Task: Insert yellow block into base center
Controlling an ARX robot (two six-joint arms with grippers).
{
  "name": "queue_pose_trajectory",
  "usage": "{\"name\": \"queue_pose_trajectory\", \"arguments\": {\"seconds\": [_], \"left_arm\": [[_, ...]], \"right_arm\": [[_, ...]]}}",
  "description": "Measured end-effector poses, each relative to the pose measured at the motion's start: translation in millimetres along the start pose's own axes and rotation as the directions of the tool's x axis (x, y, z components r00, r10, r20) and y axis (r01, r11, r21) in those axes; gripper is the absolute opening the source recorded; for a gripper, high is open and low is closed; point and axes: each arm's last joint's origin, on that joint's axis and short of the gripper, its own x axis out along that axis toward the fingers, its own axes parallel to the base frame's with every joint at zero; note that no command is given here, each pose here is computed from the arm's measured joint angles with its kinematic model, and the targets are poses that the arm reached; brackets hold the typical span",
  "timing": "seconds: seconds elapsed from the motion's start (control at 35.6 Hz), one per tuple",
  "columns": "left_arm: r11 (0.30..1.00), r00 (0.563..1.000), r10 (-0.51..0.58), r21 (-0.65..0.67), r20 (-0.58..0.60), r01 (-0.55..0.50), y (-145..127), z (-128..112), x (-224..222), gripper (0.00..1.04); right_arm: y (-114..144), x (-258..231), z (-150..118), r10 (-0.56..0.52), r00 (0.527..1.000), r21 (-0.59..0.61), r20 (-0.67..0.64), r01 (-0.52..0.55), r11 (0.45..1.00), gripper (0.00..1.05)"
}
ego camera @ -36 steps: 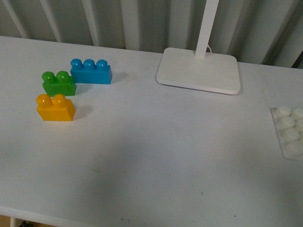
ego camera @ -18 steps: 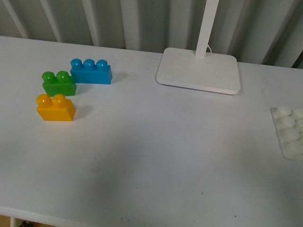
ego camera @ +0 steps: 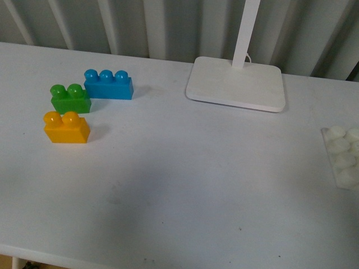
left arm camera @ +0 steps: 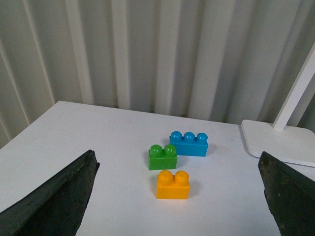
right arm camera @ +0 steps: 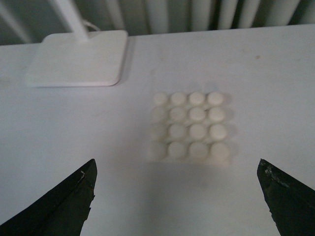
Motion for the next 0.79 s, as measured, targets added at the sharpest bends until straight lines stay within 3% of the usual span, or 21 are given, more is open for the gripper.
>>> {"name": "queue_pose_trajectory", "arguments": {"seconds": [0.14,0.25,0.48,0.79], "left_arm": [[1.0,1.0,0.0,0.0,0.0,0.0,0.0,0.0,0.0,0.98],[1.0,1.0,0.0,0.0,0.0,0.0,0.0,0.0,0.0,0.98],[1.0,1.0,0.0,0.0,0.0,0.0,0.0,0.0,0.0,0.98],[1.0,1.0,0.0,0.0,0.0,0.0,0.0,0.0,0.0,0.98]], "right_arm": [[-26.9,52.5,23.6,-0.049,0.999,-0.025,-0.016,0.048,0.999,0.95],[-37.3,96.0,17.7,-0.03,0.992,-0.037,-0.124,0.026,0.999,0.95],[-36.5,154.7,-6.4,0.002,0.961,-0.052,-0.277,-0.017,0.999,0.95],[-32.2,185.1,-15.3,-0.001,0.944,-0.018,-0.33,-0.006,1.0,0.95]]}}
